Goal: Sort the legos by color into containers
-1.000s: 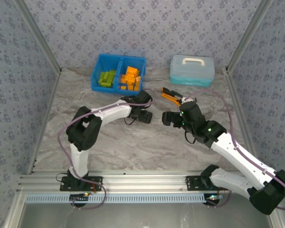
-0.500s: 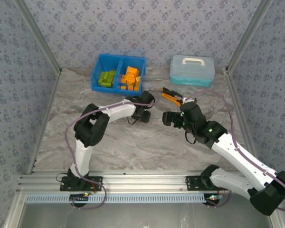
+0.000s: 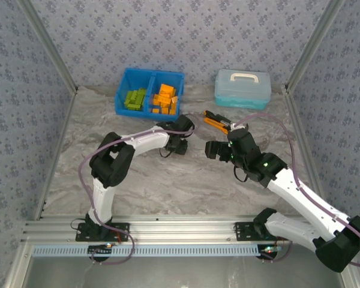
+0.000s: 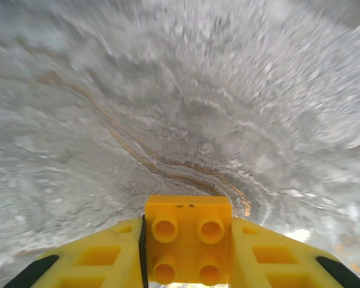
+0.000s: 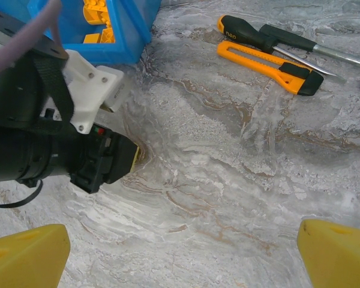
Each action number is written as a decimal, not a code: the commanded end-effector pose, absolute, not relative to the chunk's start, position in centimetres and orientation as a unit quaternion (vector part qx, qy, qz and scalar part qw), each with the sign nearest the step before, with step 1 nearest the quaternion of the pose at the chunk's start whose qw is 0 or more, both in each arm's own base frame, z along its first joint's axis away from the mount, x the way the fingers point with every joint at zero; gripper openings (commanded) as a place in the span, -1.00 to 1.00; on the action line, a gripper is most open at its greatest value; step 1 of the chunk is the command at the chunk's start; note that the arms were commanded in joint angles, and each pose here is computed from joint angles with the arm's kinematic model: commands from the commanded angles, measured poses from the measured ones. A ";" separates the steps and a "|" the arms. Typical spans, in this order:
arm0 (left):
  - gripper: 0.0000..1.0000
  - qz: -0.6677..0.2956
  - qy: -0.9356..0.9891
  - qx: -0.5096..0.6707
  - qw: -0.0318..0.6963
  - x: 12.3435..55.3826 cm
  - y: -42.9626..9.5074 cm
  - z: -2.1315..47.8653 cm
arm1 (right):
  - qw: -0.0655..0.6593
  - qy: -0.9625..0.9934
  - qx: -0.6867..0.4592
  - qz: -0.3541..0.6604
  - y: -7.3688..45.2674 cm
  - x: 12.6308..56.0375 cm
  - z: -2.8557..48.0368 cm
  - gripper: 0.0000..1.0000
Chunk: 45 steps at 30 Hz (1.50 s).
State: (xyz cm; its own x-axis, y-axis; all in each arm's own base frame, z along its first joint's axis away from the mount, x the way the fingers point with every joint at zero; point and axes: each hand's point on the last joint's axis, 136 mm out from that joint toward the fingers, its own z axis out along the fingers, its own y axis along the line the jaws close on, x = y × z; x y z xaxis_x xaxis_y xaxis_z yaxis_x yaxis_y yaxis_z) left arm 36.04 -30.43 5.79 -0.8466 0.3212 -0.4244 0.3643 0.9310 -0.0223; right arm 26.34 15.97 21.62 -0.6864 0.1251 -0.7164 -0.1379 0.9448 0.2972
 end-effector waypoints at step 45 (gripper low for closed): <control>0.19 -0.154 0.871 0.060 0.463 46.7 -23.1 31.7 | 0.443 0.893 -0.005 0.081 13.7 29.1 22.9 1.00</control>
State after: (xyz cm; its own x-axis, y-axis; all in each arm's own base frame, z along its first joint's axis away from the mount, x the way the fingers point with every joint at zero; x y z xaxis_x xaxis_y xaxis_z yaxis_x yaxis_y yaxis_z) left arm 49.35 -23.32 25.66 -0.6880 0.0109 -0.7257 0.2108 0.9598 -0.1854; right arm 28.26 15.62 21.32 -0.6742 0.0838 -0.7338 -0.1172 0.9688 0.2183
